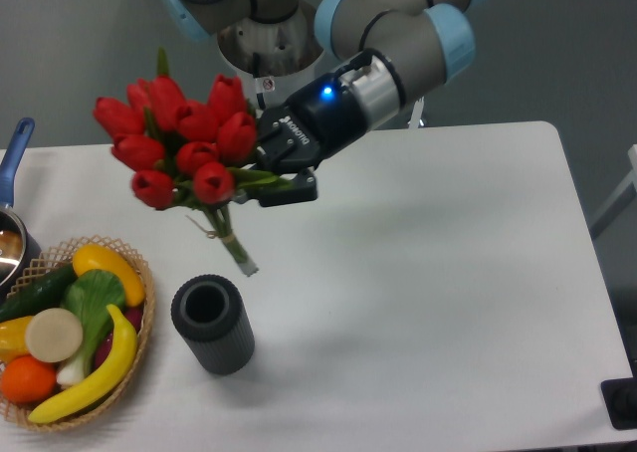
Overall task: Insert the flowers into the vase
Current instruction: 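Carry the tulips over the grey vase, stems pointing down, then lower the tulip stems into the grey vase opening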
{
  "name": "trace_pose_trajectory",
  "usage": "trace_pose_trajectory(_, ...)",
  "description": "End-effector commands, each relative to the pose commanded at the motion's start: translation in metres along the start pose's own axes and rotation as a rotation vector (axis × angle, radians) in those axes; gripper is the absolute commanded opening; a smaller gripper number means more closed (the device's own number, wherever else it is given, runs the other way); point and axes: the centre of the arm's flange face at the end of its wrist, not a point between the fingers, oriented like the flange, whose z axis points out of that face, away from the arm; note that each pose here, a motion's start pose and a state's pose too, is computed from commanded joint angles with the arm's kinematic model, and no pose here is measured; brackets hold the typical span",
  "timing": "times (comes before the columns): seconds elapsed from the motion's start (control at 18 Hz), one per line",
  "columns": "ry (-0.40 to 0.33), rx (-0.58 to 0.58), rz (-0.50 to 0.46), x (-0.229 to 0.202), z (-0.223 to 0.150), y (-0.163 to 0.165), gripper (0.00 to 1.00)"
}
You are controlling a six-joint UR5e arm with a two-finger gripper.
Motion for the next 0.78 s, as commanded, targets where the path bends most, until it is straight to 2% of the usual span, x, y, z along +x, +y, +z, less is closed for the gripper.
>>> trace_pose_trajectory(0.78, 0.057, 0.005, -0.067, -0.020, 0.031, 0.042, 0.31)
